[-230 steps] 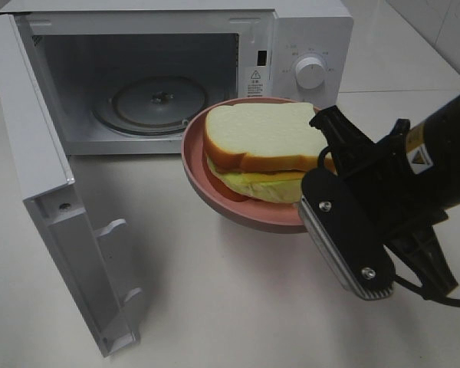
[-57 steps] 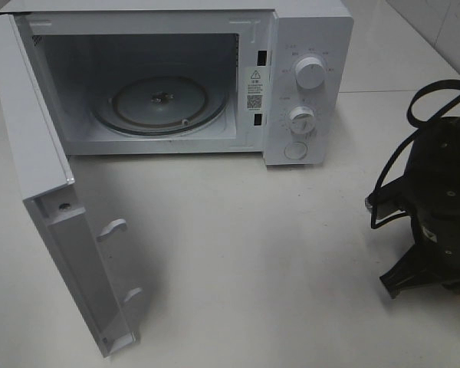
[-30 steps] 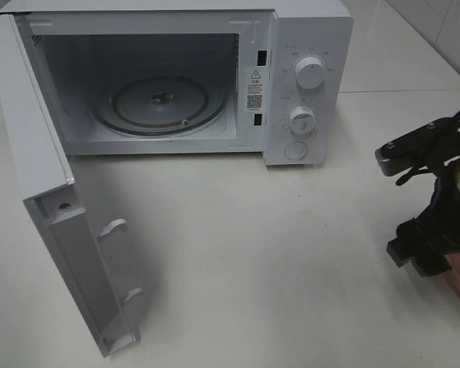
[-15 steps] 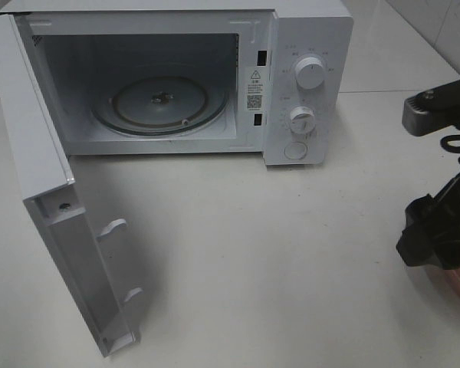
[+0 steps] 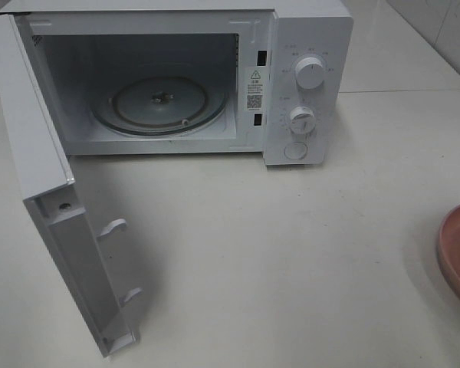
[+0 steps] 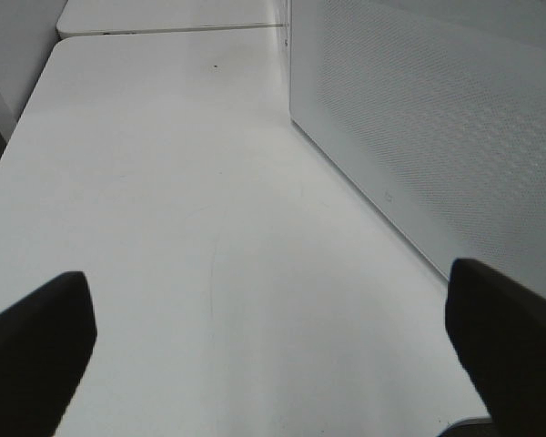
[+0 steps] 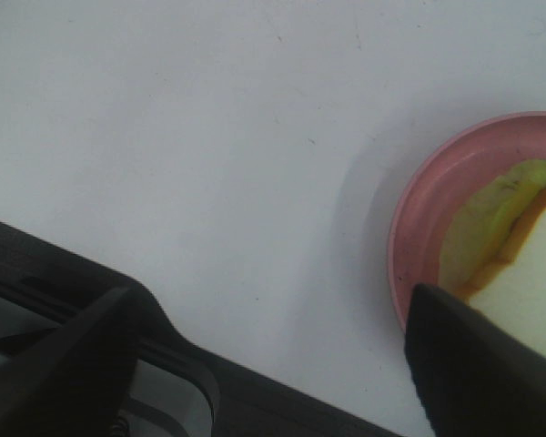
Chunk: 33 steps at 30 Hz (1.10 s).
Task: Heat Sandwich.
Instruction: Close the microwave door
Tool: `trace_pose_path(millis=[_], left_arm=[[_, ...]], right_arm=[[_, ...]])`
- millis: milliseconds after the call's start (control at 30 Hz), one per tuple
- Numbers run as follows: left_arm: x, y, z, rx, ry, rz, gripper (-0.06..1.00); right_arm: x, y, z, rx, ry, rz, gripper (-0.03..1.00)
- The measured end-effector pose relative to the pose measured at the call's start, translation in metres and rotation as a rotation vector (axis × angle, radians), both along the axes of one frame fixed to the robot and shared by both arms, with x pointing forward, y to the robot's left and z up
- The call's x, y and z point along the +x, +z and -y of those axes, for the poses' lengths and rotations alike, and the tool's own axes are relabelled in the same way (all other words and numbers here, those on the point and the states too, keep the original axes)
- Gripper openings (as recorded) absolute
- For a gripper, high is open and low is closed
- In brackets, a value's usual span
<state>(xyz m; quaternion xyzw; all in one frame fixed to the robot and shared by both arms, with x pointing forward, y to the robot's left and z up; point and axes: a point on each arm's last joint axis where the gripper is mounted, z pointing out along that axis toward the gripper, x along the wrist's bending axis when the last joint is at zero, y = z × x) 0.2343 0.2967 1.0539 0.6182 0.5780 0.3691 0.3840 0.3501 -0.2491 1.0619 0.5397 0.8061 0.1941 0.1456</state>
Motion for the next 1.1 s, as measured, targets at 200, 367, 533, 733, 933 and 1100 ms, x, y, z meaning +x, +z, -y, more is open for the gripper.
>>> trace_pose_path(millis=[200, 367, 533, 733, 933, 1100], left_arm=[[0.0, 0.0, 0.0, 0.0, 0.0, 0.0, 0.99], [0.0, 0.0, 0.0, 0.0, 0.0, 0.0, 0.99], [0.0, 0.0, 0.0, 0.0, 0.0, 0.0, 0.99], [0.0, 0.0, 0.0, 0.0, 0.0, 0.0, 0.99], [0.0, 0.0, 0.0, 0.0, 0.0, 0.0, 0.99], [0.0, 0.0, 0.0, 0.0, 0.0, 0.0, 0.99]], right_arm=[[-0.02, 0.008, 0.01, 0.017, -0.004, 0.034, 0.77], [-0.038, 0.015, 0.019, 0.037, -0.007, 0.073, 0.77], [-0.059, 0.02, 0.03, 0.064, -0.011, 0.127, 0.77], [-0.079, 0.023, 0.041, 0.1, -0.042, 0.205, 0.77], [-0.096, 0.025, 0.05, 0.132, -0.113, 0.298, 0.77], [-0.105, 0.016, 0.053, 0.137, -0.172, 0.335, 0.77]])
